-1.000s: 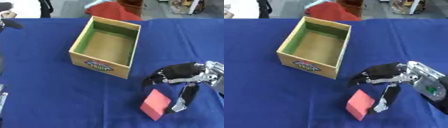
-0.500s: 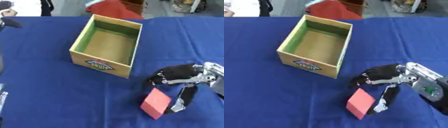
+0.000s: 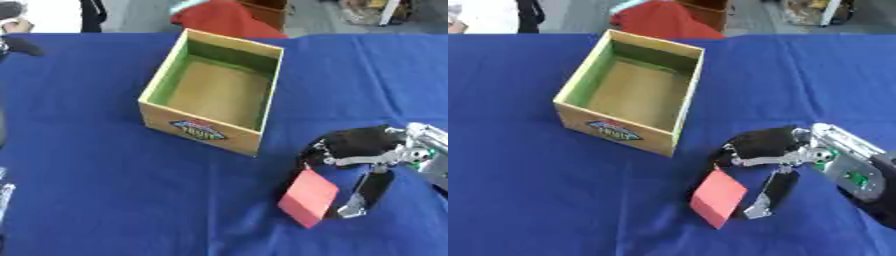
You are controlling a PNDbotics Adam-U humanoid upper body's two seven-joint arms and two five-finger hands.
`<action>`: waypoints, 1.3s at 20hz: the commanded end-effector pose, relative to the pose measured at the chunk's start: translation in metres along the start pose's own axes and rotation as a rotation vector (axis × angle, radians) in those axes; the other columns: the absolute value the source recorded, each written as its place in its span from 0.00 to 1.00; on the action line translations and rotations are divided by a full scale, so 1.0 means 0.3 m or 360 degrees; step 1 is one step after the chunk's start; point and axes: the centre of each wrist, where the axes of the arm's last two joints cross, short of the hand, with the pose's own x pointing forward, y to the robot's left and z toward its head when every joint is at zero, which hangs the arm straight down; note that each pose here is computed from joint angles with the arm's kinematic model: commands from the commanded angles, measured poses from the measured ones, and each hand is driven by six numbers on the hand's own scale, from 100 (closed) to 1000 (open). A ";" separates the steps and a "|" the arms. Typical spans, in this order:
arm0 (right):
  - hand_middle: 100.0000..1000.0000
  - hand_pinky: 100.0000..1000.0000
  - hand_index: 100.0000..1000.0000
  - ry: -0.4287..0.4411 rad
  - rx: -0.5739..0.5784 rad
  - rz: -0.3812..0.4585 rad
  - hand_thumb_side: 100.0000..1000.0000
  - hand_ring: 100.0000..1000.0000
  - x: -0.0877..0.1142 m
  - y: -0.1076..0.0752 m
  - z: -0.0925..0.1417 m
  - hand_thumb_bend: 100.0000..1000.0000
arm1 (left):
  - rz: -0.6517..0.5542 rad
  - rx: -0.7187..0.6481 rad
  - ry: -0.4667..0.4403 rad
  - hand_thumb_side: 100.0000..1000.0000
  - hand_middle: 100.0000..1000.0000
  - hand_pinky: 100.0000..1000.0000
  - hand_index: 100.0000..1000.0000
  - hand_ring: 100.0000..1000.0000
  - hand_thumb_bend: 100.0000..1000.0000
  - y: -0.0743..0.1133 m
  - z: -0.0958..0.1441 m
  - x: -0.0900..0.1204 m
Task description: Pick up objects on the table and place them in the box.
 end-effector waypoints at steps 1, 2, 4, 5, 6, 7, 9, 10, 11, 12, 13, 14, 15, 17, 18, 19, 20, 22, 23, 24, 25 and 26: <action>0.61 0.71 0.82 -0.0290 0.0292 0.0269 0.53 0.70 0.005 -0.052 0.023 0.21 | -0.0019 -0.0019 -0.0046 0.87 0.78 0.50 0.83 0.77 0.00 0.012 -0.019 0.019; 0.60 0.71 0.80 -0.0289 0.0274 0.0274 0.53 0.69 0.006 -0.054 0.024 0.21 | -0.0019 -0.0018 -0.0044 0.87 0.78 0.50 0.83 0.77 0.00 0.012 -0.019 0.019; 0.58 0.70 0.76 -0.0284 0.0243 0.0281 0.53 0.68 0.007 -0.056 0.028 0.20 | -0.0019 -0.0019 -0.0041 0.87 0.78 0.50 0.83 0.77 0.00 0.012 -0.018 0.019; 0.55 0.70 0.74 -0.0282 0.0227 0.0285 0.52 0.67 0.008 -0.057 0.030 0.20 | -0.0019 -0.0019 -0.0041 0.87 0.78 0.50 0.83 0.77 0.00 0.013 -0.018 0.019; 0.54 0.70 0.72 -0.0278 0.0207 0.0289 0.53 0.67 0.008 -0.060 0.034 0.20 | -0.0019 -0.0018 -0.0040 0.87 0.78 0.50 0.83 0.77 0.00 0.013 -0.018 0.019; 0.52 0.70 0.71 -0.0274 0.0188 0.0293 0.53 0.67 0.008 -0.062 0.037 0.20 | -0.0019 -0.0018 -0.0039 0.87 0.78 0.50 0.83 0.77 0.00 0.013 -0.018 0.019; 0.48 0.69 0.66 -0.0261 0.0151 0.0304 0.53 0.65 0.008 -0.067 0.048 0.19 | -0.0021 -0.0018 -0.0036 0.87 0.78 0.50 0.83 0.77 0.00 0.014 -0.017 0.018; 0.48 0.69 0.66 -0.0252 0.0131 0.0308 0.53 0.65 0.007 -0.070 0.056 0.18 | -0.0022 -0.0017 -0.0033 0.87 0.78 0.50 0.83 0.77 0.00 0.015 -0.016 0.018; 0.47 0.69 0.66 -0.0243 0.0114 0.0312 0.53 0.65 0.006 -0.073 0.064 0.18 | -0.0023 -0.0016 -0.0032 0.87 0.78 0.50 0.83 0.77 0.00 0.016 -0.016 0.018; 0.46 0.68 0.64 -0.0229 0.0096 0.0313 0.54 0.64 0.003 -0.075 0.075 0.16 | -0.0023 -0.0015 -0.0032 0.87 0.78 0.50 0.83 0.77 0.00 0.016 -0.015 0.018; 0.44 0.68 0.63 -0.0209 0.0073 0.0313 0.53 0.62 -0.001 -0.080 0.088 0.14 | -0.0023 -0.0014 -0.0032 0.87 0.78 0.50 0.83 0.77 0.00 0.016 -0.015 0.018; 0.43 0.67 0.62 -0.0182 0.0038 0.0315 0.52 0.61 -0.006 -0.089 0.103 0.12 | -0.0024 -0.0014 -0.0031 0.87 0.78 0.50 0.83 0.77 0.00 0.016 -0.015 0.018; 0.43 0.67 0.62 -0.0162 0.0007 0.0316 0.52 0.61 -0.008 -0.097 0.113 0.12 | -0.0024 -0.0013 -0.0030 0.87 0.78 0.50 0.83 0.77 0.00 0.017 -0.014 0.017; 0.41 0.64 0.61 -0.0118 -0.0068 0.0329 0.48 0.57 -0.010 -0.123 0.126 0.06 | -0.0026 -0.0010 -0.0027 0.87 0.78 0.50 0.83 0.77 0.00 0.017 -0.012 0.017; 0.41 0.62 0.61 -0.0095 -0.0104 0.0338 0.48 0.57 -0.010 -0.139 0.131 0.03 | -0.0026 -0.0010 -0.0026 0.87 0.78 0.50 0.83 0.77 0.00 0.017 -0.013 0.017; 0.40 0.61 0.61 -0.0075 -0.0132 0.0343 0.48 0.56 -0.009 -0.153 0.133 0.00 | -0.0026 -0.0009 -0.0027 0.87 0.78 0.50 0.83 0.77 0.00 0.018 -0.013 0.017; 0.41 0.61 0.61 -0.0056 -0.0157 0.0352 0.48 0.56 -0.009 -0.170 0.134 0.00 | -0.0027 -0.0007 -0.0027 0.87 0.78 0.50 0.83 0.77 0.00 0.018 -0.013 0.017; 0.41 0.62 0.61 -0.0026 -0.0190 0.0367 0.46 0.57 -0.006 -0.203 0.133 0.00 | -0.0029 -0.0004 -0.0024 0.87 0.78 0.50 0.83 0.77 0.00 0.019 -0.012 0.016; 0.42 0.63 0.62 -0.0014 -0.0204 0.0377 0.47 0.57 -0.005 -0.219 0.132 0.00 | -0.0029 -0.0003 -0.0023 0.87 0.78 0.50 0.83 0.77 0.00 0.019 -0.011 0.016; 0.43 0.65 0.63 0.0002 -0.0224 0.0395 0.47 0.57 -0.003 -0.241 0.132 0.00 | -0.0029 -0.0002 -0.0022 0.87 0.78 0.50 0.83 0.77 0.00 0.019 -0.011 0.016; 0.43 0.65 0.63 0.0017 -0.0246 0.0417 0.47 0.56 -0.001 -0.263 0.131 0.00 | -0.0029 0.0000 -0.0022 0.87 0.78 0.50 0.83 0.77 0.00 0.019 -0.011 0.016; 0.44 0.63 0.64 0.0030 -0.0274 0.0447 0.47 0.53 0.001 -0.289 0.129 0.00 | -0.0029 0.0001 -0.0023 0.87 0.78 0.50 0.83 0.77 0.00 0.019 -0.011 0.016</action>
